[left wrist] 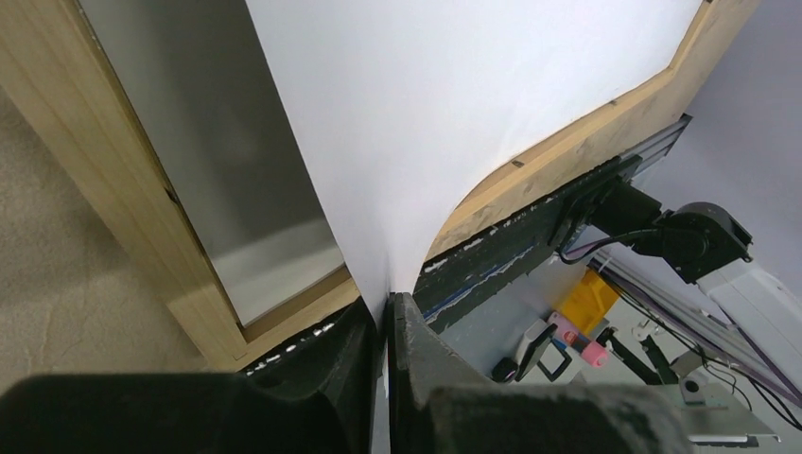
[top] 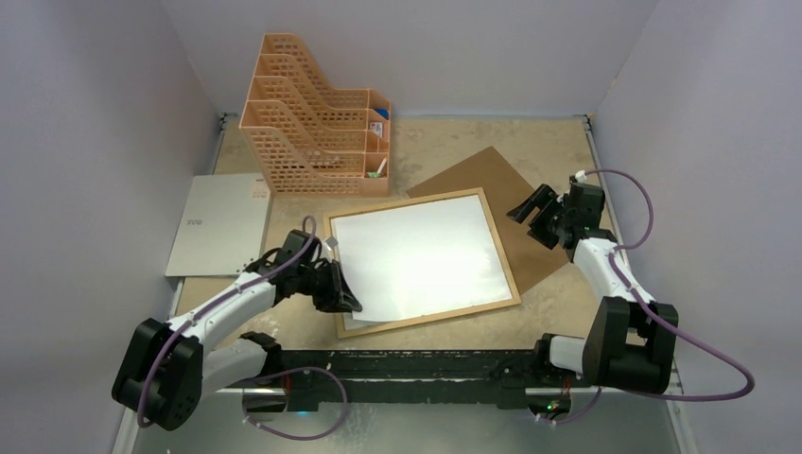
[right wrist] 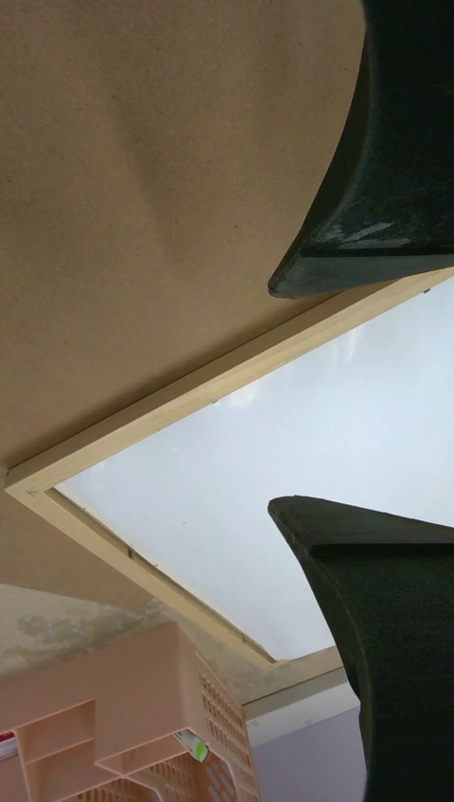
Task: Put the photo into the frame
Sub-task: Turn over the photo from the photo frame.
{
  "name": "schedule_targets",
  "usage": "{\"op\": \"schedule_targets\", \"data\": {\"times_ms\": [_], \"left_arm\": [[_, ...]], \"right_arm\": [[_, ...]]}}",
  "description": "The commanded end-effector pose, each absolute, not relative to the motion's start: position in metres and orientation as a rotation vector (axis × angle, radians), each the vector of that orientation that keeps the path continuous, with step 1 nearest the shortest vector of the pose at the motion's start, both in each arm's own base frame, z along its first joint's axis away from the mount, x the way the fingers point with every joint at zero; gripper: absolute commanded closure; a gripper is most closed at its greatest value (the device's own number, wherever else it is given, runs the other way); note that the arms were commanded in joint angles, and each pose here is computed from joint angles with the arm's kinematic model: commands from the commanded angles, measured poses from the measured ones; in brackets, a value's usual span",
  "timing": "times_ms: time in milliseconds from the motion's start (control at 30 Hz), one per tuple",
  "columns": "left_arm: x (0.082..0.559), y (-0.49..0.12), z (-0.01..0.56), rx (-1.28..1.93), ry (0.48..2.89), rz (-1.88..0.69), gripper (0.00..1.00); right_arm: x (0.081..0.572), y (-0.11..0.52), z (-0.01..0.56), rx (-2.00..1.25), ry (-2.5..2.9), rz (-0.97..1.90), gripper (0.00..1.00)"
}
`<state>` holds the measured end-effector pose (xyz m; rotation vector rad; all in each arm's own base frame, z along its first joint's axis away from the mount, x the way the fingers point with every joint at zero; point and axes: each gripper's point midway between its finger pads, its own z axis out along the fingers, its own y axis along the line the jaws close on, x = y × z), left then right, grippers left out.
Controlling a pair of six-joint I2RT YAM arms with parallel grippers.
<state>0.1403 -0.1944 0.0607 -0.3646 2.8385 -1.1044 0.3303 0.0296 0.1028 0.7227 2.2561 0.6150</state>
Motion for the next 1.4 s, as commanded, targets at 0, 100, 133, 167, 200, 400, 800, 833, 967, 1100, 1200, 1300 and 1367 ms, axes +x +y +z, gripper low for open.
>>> {"op": "schedule_targets", "data": {"times_ms": [0, 100, 133, 167, 200, 400, 800, 833, 967, 1100, 1200, 1300, 1367], "left_arm": [[0.142, -0.204, 0.071, -0.342, 2.801, -1.205, 0.87], [0.143, -0.203, 0.070, -0.343, 2.801, -1.186, 0.80], [0.145, -0.203, 0.071, -0.344, 2.796, -1.181, 0.77], [0.148, -0.203, 0.073, -0.342, 2.789, -1.174, 0.74], [0.150, -0.201, 0.073, -0.340, 2.785, -1.148, 0.69], [0.160, -0.186, 0.074, -0.324, 2.797, -0.968, 0.40], [0.181, -0.154, 0.074, -0.356, 2.780, -0.632, 0.25], [0.185, -0.152, 0.074, -0.364, 2.766, -0.612, 0.25], [0.203, -0.156, 0.072, -0.384, 2.721, -0.610, 0.25], [0.215, -0.159, 0.057, -0.370, 2.743, -0.590, 0.27], [0.227, -0.156, 0.049, -0.348, 2.742, -0.558, 0.27], [0.237, -0.154, 0.048, -0.330, 2.729, -0.563, 0.27], [0.243, -0.154, 0.049, -0.322, 2.720, -0.571, 0.27]], "right_arm": [[0.333, 0.032, 0.102, 0.680, 2.253, 0.616, 0.22], [0.333, 0.031, 0.102, 0.681, 2.254, 0.614, 0.22], [0.333, 0.031, 0.101, 0.680, 2.257, 0.615, 0.22], [0.333, 0.031, 0.101, 0.681, 2.258, 0.615, 0.22], [0.333, 0.031, 0.100, 0.681, 2.259, 0.615, 0.22], [0.334, 0.031, 0.101, 0.680, 2.257, 0.615, 0.22], [0.340, 0.032, 0.104, 0.644, 2.259, 0.620, 0.22], [0.341, 0.033, 0.104, 0.631, 2.259, 0.628, 0.22], [0.343, 0.034, 0.098, 0.600, 2.270, 0.633, 0.21], [0.340, 0.037, 0.082, 0.595, 2.329, 0.641, 0.21], [0.334, 0.038, 0.066, 0.588, 2.393, 0.616, 0.21], [0.329, 0.048, 0.055, 0.547, 2.447, 0.639, 0.20], [0.325, 0.057, 0.049, 0.525, 2.481, 0.665, 0.20]]}}
